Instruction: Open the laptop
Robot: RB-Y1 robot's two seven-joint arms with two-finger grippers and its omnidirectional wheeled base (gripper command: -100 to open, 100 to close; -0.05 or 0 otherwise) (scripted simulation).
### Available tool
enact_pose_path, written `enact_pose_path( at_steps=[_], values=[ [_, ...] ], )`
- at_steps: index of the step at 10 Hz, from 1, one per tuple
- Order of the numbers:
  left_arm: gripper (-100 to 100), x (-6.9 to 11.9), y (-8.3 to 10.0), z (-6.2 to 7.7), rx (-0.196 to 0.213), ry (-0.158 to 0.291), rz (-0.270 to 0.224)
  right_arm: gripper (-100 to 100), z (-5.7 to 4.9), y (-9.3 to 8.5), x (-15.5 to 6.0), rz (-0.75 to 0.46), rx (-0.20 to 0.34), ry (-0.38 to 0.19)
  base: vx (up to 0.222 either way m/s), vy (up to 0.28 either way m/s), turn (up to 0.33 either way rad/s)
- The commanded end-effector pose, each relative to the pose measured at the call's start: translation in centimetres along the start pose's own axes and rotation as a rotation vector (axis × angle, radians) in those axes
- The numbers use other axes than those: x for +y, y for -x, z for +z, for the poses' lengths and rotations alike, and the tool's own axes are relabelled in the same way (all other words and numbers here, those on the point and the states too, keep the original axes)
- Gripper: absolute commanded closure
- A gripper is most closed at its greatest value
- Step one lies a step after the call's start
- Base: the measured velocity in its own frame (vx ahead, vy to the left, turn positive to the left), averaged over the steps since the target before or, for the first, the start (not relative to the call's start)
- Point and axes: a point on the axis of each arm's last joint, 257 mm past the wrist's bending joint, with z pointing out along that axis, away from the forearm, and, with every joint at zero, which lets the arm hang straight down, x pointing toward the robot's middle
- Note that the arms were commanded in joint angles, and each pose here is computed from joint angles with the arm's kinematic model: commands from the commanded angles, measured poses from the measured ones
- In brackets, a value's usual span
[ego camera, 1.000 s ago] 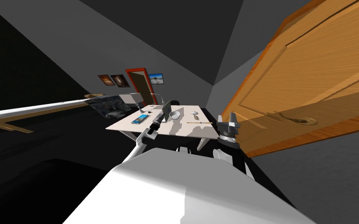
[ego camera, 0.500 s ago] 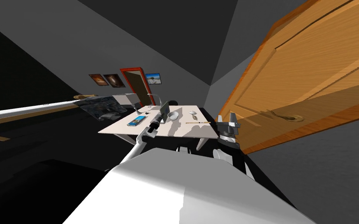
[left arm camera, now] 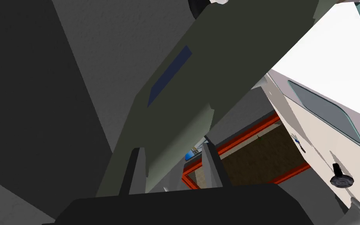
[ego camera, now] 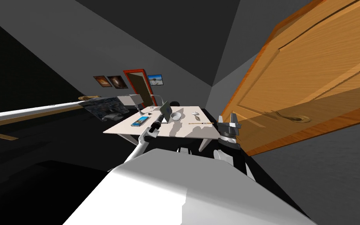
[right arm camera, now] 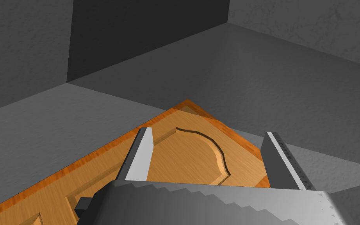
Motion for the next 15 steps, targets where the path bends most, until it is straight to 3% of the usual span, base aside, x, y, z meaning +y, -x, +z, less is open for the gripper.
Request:
enact_pose_path(
  at_steps=[1, 2, 3, 4, 8, 9, 11, 12, 13, 15],
  values=[
    [100, 0.1, -1.4, 0.4, 0.009, 0.005, -0.153, 0, 0.0, 0.0, 0.0, 0.0, 0.0, 0.0, -0.013, 0.116, 0.015],
    [100, 0.0, -1.6, 0.5, 0.01, 0.003, -0.192, 0, 0.0, 0.0, 0.0, 0.0, 0.0, 0.0, -0.023, 0.098, 0.007],
    [100, -0.1, -1.3, 0.5, 0.006, -0.002, -0.16, 0, 0.0, 0.0, 0.0, 0.0, 0.0, 0.0, -0.013, 0.041, -0.001],
    [100, 0.3, -2.4, 0.6, 0.011, -0.002, -0.257, 0, 0.0, 0.0, 0.0, 0.0, 0.0, 0.0, -0.008, 0.072, 0.029],
    [100, 0.7, -4.5, 0.7, 0.017, -0.003, -0.44, 0, 0.0, 0.0, 0.0, 0.0, 0.0, 0.0, -0.002, 0.101, 0.011],
    [100, 0.9, -5.6, 0.8, 0.019, -0.004, -0.532, 0, 0.0, 0.0, 0.0, 0.0, 0.0, 0.0, -0.002, 0.102, 0.031],
    [100, 1.1, -6.6, 0.8, 0.019, -0.004, -0.624, 0, 0.0, 0.0, 0.0, 0.0, 0.0, 0.0, -0.006, 0.112, 0.009],
    [100, 1.2, -6.5, 0.7, 0.02, 0.003, -0.59, 0, 0.0, 0.0, 0.0, 0.0, 0.0, 0.0, -0.005, 0.049, -0.004],
    [100, 1.6, -7.9, 0.4, 0.023, 0.0, -0.681, 0, 0.0, 0.0, 0.0, 0.0, 0.0, 0.0, 0.002, 0.072, 0.001],
    [100, 1.9, -9.1, 0.1, 0.022, -0.005, -0.765, 0, 0.0, 0.0, 0.0, 0.0, 0.0, 0.0, 0.007, 0.102, -0.017]
  ],
)
